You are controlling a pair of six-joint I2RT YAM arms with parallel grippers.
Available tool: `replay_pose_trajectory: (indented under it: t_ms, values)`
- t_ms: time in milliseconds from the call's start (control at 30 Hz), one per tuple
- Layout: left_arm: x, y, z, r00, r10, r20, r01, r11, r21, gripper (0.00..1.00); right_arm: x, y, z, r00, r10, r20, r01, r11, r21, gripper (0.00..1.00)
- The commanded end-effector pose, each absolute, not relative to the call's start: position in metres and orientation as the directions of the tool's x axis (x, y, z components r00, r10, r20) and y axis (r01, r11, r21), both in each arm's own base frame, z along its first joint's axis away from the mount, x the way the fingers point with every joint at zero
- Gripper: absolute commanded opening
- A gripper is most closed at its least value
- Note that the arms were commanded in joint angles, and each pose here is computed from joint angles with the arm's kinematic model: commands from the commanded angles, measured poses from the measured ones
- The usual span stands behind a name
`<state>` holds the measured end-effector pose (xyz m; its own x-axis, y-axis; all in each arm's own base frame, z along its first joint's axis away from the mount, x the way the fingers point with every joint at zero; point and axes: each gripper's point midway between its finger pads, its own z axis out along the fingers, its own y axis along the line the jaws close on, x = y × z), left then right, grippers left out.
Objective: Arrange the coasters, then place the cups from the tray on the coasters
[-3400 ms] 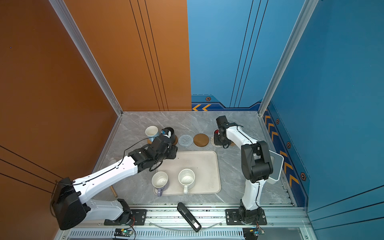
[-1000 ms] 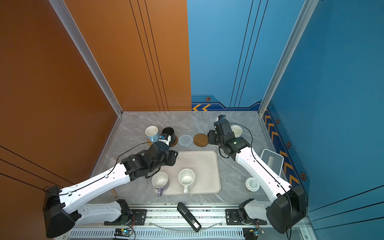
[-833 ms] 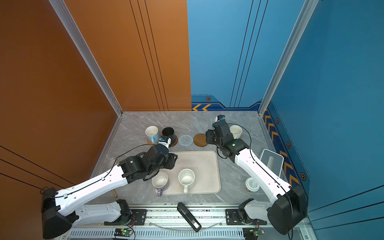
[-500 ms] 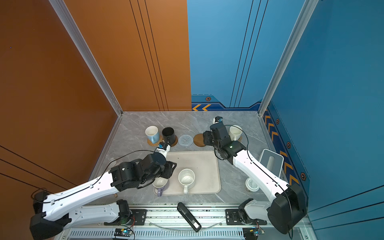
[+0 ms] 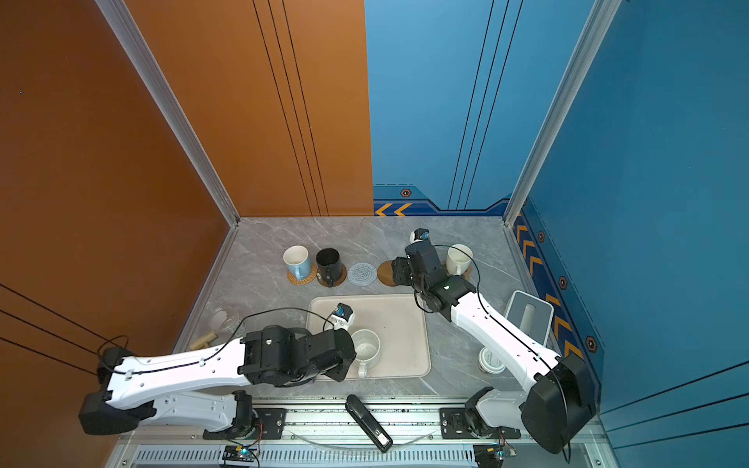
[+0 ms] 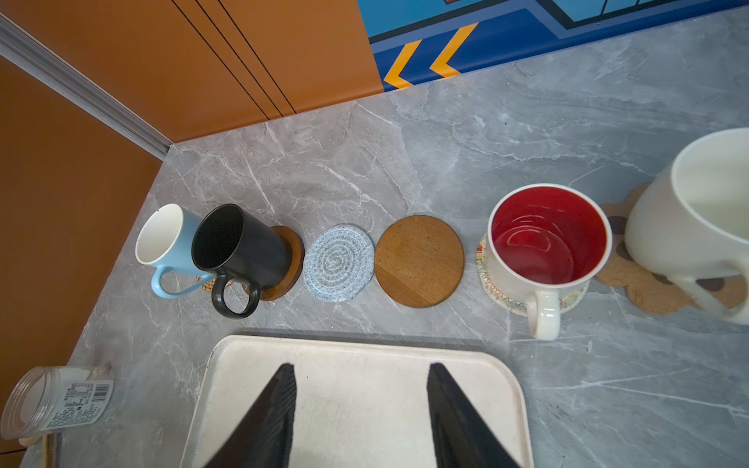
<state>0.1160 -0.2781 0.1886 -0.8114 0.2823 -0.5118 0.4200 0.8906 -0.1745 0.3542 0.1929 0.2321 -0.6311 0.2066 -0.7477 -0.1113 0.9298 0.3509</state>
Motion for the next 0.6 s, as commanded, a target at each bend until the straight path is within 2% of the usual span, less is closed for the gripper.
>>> replay_pose_trajectory:
  t_ms: [0,233,567]
  values:
    - [0.102,-0.278,0.172,-0.843,0.307,-0.442,0.401,0.906,-0.138,0.46,0.353,0.190,0.233,-0.616,0.216,-0.757,-0.102,0.932,0.349,0.51]
    - [0.098,-0.288,0.142,-0.867,0.333,-0.370,0.385,0.920,-0.074,0.52,0.349,0.188,0.233,-0.618,0.215,-0.756,-0.108,0.930,0.353,0.51]
    - [0.103,-0.291,0.118,-0.889,0.333,-0.316,0.358,0.933,-0.024,0.53,0.348,0.171,0.228,-0.616,0.240,-0.751,-0.076,0.930,0.360,0.51]
